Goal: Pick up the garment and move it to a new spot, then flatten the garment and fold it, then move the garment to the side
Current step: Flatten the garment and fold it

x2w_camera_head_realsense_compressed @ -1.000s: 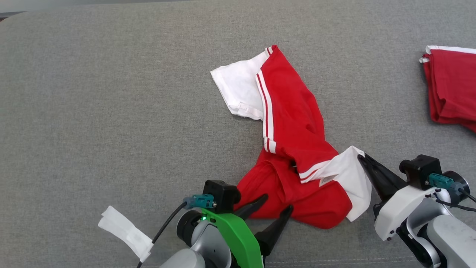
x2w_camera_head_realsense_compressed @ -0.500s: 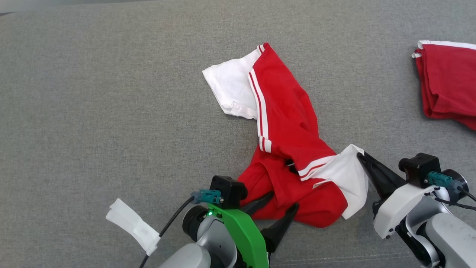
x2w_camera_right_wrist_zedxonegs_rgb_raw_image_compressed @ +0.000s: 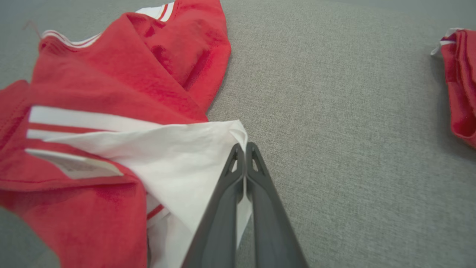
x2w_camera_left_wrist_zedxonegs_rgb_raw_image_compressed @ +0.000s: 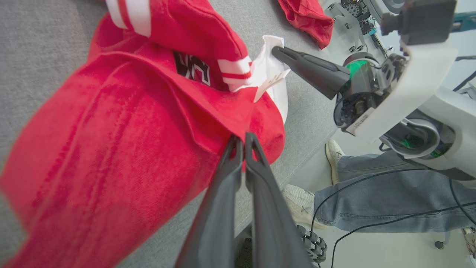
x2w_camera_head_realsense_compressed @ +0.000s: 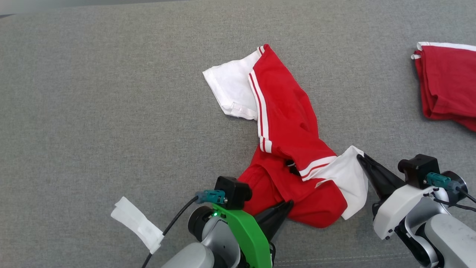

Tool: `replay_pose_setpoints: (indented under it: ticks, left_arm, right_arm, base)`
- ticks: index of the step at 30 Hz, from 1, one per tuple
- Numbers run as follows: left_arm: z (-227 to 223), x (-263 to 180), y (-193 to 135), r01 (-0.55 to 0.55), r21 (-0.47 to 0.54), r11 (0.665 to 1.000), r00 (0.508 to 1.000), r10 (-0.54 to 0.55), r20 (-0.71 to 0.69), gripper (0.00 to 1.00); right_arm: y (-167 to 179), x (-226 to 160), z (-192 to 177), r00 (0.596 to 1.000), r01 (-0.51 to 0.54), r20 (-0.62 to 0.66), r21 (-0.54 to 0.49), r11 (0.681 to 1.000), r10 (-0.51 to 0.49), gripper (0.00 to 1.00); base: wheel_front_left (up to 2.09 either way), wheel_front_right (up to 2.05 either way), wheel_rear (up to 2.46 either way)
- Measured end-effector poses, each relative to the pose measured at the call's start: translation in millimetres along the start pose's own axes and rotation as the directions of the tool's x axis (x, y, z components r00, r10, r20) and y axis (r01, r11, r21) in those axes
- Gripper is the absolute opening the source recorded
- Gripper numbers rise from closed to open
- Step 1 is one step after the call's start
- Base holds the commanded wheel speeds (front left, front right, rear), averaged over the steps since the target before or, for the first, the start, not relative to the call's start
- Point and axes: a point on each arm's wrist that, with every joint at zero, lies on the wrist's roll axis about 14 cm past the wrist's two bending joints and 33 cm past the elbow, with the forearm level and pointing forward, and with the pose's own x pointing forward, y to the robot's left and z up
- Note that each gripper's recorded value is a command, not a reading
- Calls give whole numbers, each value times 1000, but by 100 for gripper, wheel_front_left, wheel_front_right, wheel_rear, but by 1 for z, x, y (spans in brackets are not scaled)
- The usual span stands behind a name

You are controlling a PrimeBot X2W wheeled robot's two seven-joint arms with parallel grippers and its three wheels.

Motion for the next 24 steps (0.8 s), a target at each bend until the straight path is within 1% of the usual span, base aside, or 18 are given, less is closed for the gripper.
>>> replay_pose_setpoints:
  ticks: [4,5,7,8,10,11,13,15,18,21,24]
  left_arm:
    - [-3,0,-1,5,-7,1000,1000,-5,-9,0]
    - [-3,0,-2,13,-10,1000,1000,-13,-8,0]
    - [2,0,-2,13,-23,1000,1000,-13,6,0]
    - [8,-1,-1,15,-30,999,1000,-14,24,0]
    - [26,-5,4,8,-46,999,997,-4,80,0]
    - [36,-8,7,6,-51,999,994,0,113,0]
    - [60,-17,13,-5,-31,1000,984,10,176,0]
    - [87,-28,17,-11,-1,1000,971,11,238,0]
    - [114,-44,16,-2,21,1000,956,-5,294,0]
    - [130,-60,18,-22,59,998,948,2,319,0]
    - [160,-80,22,-58,101,993,927,16,375,0]
  right_arm:
    - [0,0,1,1000,3,5,12,1000,-3,0]
    - [0,1,3,1000,7,11,37,999,-7,0]
    - [3,5,12,999,4,43,140,990,-10,0]
    - [7,7,18,998,-6,65,198,980,-7,0]
    - [12,10,37,992,-38,129,342,939,-7,0]
    - [13,11,48,986,-56,166,392,918,-11,0]
    - [0,11,79,967,-79,251,467,881,-47,0]
    - [-21,8,110,945,-81,317,470,879,-82,0]
    - [-46,0,146,923,-77,370,445,892,-105,0]
    - [-50,-7,172,914,-107,396,441,891,-87,0]
    - [-44,-14,198,902,-163,428,447,880,-50,0]
  base:
    - [0,0,0]
    - [0,0,0]
    - [0,0,0]
    - [0,0,0]
    - [0,0,0]
    - [0,0,0]
    - [0,0,0]
    - [0,0,0]
    - [0,0,0]
    - [0,0,0]
    - [0,0,0]
